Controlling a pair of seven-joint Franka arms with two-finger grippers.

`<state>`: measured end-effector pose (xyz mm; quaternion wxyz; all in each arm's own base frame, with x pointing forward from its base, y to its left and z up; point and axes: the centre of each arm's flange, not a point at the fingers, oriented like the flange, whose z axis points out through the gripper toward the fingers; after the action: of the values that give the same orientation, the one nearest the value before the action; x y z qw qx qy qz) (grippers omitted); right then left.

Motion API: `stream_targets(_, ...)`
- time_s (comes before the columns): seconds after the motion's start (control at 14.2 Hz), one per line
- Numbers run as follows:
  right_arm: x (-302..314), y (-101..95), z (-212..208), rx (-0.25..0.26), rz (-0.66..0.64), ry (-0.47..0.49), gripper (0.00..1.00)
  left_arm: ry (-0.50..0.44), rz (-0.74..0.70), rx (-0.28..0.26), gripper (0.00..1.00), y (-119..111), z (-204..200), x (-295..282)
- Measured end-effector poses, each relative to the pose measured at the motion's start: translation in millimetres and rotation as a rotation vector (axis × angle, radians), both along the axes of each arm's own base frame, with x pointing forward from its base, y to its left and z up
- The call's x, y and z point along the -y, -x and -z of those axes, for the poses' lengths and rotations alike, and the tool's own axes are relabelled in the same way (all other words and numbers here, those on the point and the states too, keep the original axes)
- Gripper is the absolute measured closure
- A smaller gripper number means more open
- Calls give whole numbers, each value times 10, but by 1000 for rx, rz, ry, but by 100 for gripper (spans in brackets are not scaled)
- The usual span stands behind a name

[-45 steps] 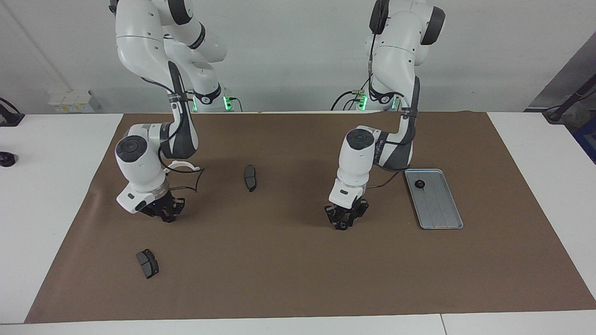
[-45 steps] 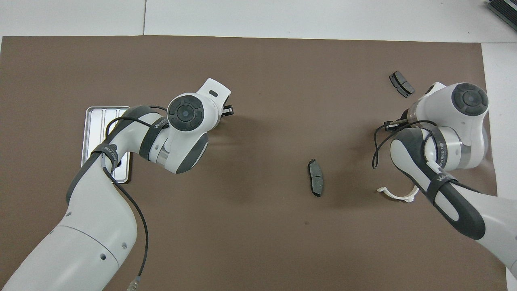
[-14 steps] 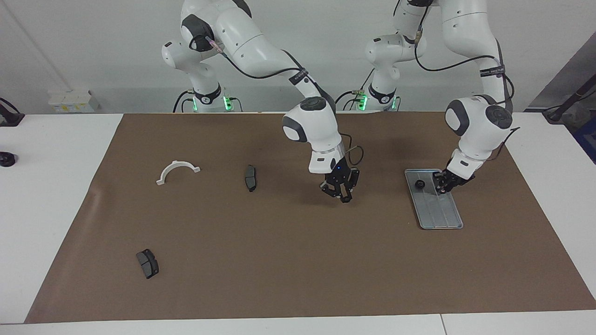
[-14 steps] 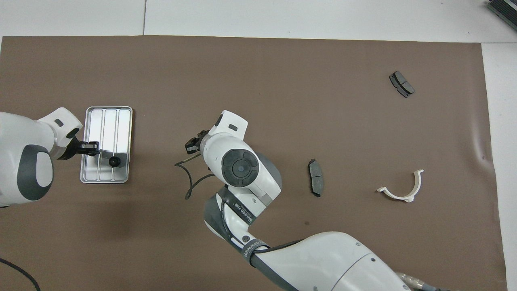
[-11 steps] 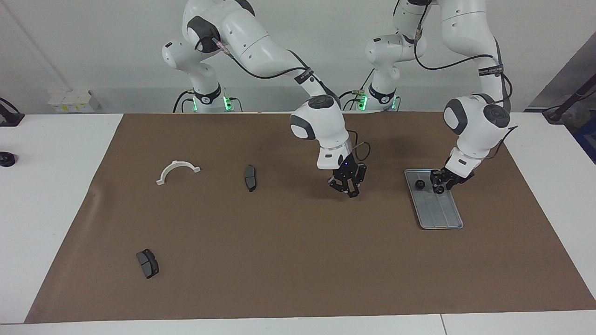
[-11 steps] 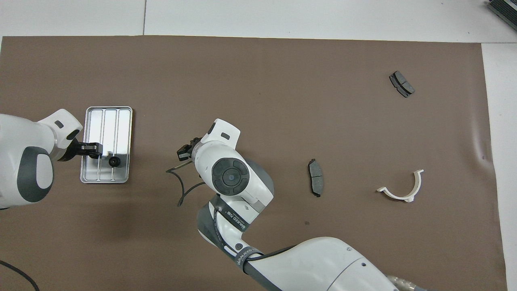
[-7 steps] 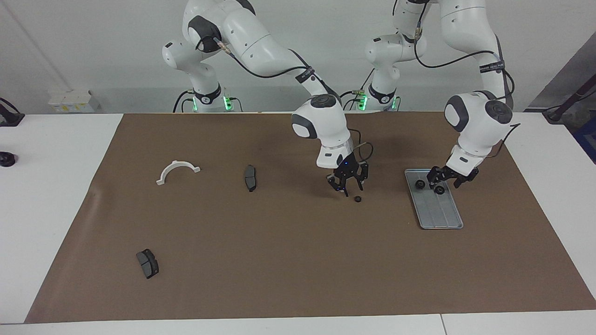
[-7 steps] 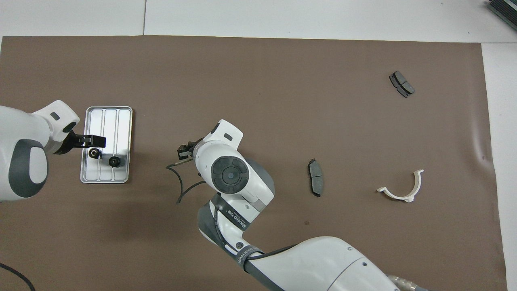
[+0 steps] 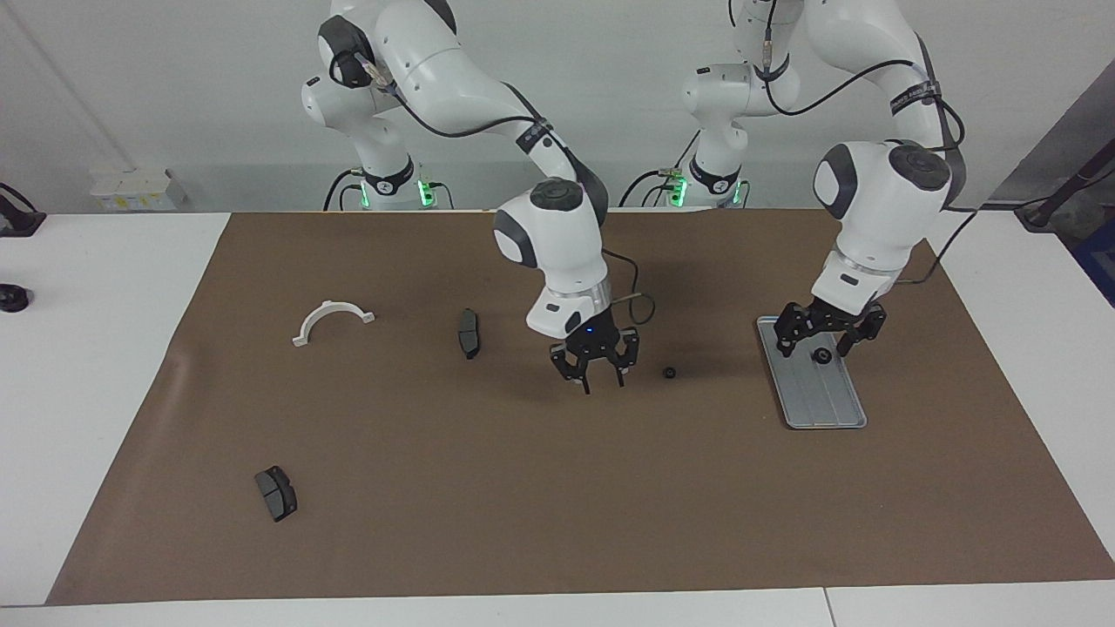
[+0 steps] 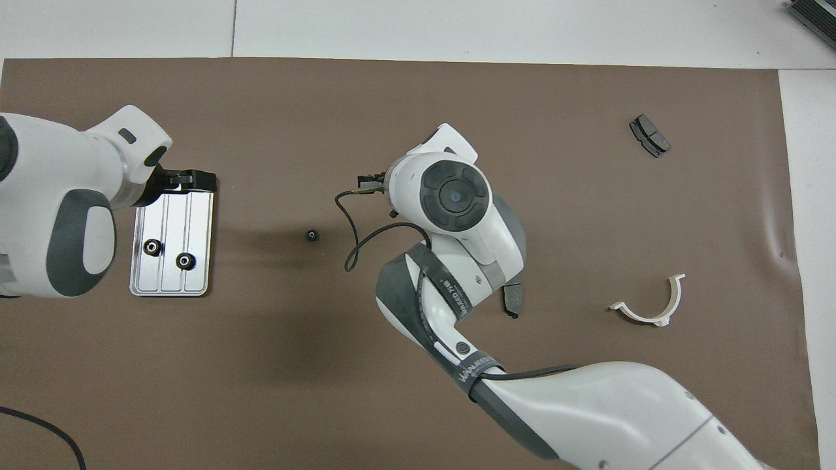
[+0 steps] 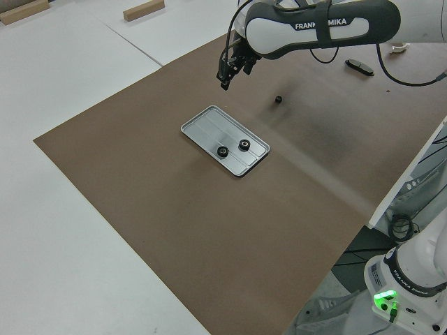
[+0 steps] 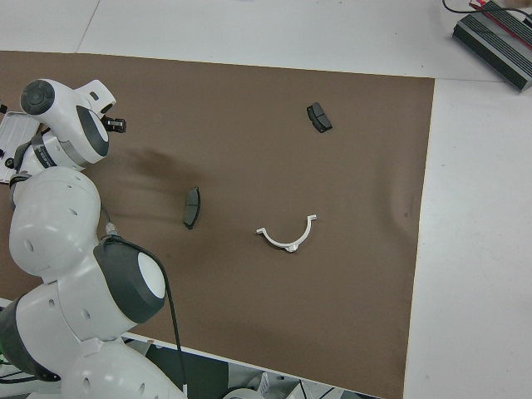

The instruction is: Pick bearing gear from pile to tray

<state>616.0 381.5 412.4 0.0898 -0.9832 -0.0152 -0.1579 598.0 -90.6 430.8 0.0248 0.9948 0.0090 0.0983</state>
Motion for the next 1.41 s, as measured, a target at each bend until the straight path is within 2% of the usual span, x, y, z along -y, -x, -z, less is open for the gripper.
stream_targets(0.21,596,-44,-593,-62,34,30,42,45,-96,-7,0,131,175,703)
stream_targets(0.49,1666,-120,-991,-186,47,81,39,63,-164,-58,0,258,630,1289)
stream_targets(0.63,2199,-20,-1209,-271,57,113,36,60,-191,-84,3,290,861,1386)
stream_targets(0.7,2470,94,-1356,-322,49,131,33,61,-210,-95,6,315,983,1434)
stream_targets(0.77,2693,217,-1490,-368,37,144,32,60,-221,-102,19,344,1080,1470)
stream_targets(0.91,3047,409,-1683,-426,24,155,19,55,-236,-118,44,406,1200,1483)
stream_targets(0.98,3187,467,-1742,-437,13,156,12,53,-246,-125,52,436,1236,1488)
stream_targets(1.05,3296,501,-1782,-441,9,155,12,51,-255,-131,52,458,1259,1496)
stream_targets(1.12,3382,514,-1805,-439,14,153,7,50,-260,-134,56,475,1277,1503)
stream_targets(1.19,3452,517,-1815,-438,23,151,0,50,-262,-136,56,486,1285,1511)
stream_targets(1.41,3661,536,-1878,-429,60,143,0,49,-276,-141,62,508,1306,1523)
